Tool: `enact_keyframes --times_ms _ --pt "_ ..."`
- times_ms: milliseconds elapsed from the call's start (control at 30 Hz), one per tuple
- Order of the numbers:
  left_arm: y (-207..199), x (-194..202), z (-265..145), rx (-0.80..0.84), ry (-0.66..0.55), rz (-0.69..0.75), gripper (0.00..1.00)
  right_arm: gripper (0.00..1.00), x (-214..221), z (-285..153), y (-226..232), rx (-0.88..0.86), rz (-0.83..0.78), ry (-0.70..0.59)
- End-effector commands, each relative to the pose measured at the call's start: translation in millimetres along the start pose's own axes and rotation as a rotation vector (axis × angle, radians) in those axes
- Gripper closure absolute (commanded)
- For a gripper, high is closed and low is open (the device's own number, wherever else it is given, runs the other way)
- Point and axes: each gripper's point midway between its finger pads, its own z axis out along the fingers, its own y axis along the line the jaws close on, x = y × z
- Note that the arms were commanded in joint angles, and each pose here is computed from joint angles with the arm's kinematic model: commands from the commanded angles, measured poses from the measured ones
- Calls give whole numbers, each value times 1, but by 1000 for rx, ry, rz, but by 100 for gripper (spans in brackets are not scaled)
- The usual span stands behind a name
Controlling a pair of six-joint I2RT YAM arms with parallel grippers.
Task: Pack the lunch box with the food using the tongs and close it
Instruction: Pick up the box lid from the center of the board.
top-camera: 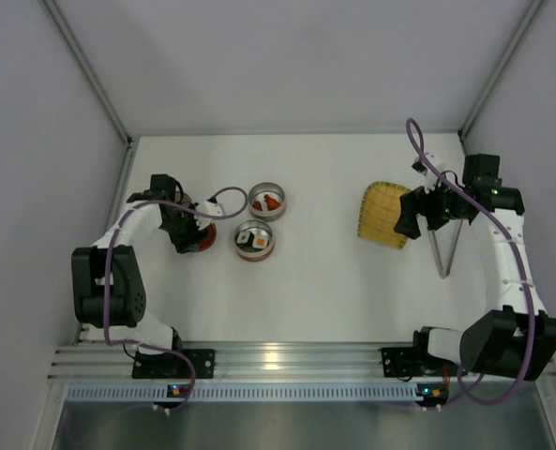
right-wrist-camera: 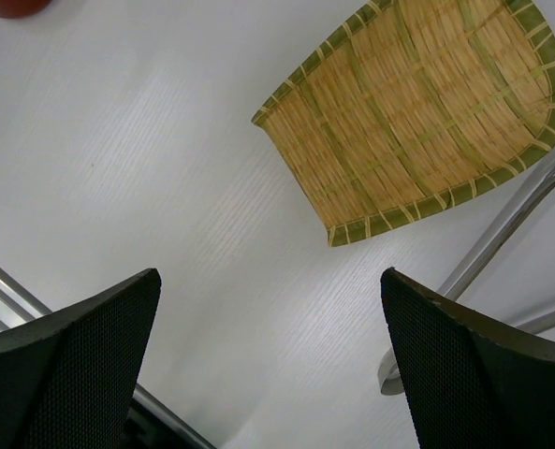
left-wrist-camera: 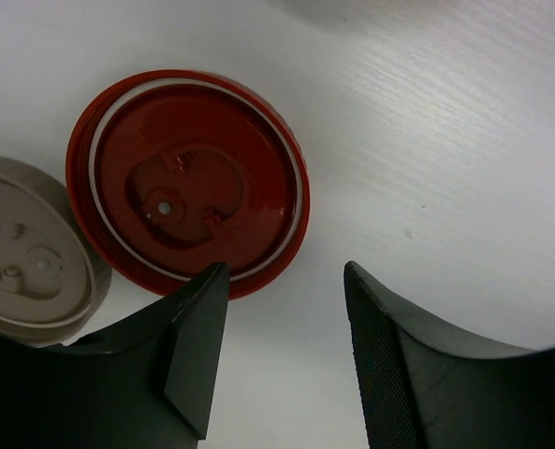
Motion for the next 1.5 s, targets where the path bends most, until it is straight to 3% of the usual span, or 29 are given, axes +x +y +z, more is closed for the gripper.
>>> enact_keyframes --times_ms 0,267,633,733,767,800,900,967,1133,1167,1200,1300,1467 --pt "7 -1 18 -1 -20 110 43 1 -6 -3 12 -31 -9 -36" --pt "5 17 42 8 19 142 46 1 -5 -3 13 -35 -3 -31" --pt "-32 27 59 37 54 211 68 1 -6 1 13 -48 14 -38" --pt "-35 33 63 45 91 181 88 0 -8 2 14 -54 23 -50" --pt "-37 36 63 53 119 168 100 1 -9 3 14 -55 24 -56" --pt "-38 36 59 61 129 154 100 1 -9 3 16 -61 32 -60" --pt "-39 29 35 57 143 112 100 1 -12 5 21 -78 42 -92" --pt "-38 6 -2 35 100 106 100 1 -16 8 27 -100 48 -117" --pt "-39 -85 -100 -35 -158 92 100 1 -40 23 53 -216 70 -213" --pt "-52 -94 -118 4 -184 36 100 1 -45 25 60 -241 108 -226" --pt "-48 -129 -153 -21 -298 57 100 1 -50 29 69 -275 107 -239" --pt "-66 -164 -203 14 -423 5 100 1 -71 41 98 -388 118 -315" --pt "-98 -194 -242 81 -588 -42 100 3 -107 48 136 -559 90 -454"
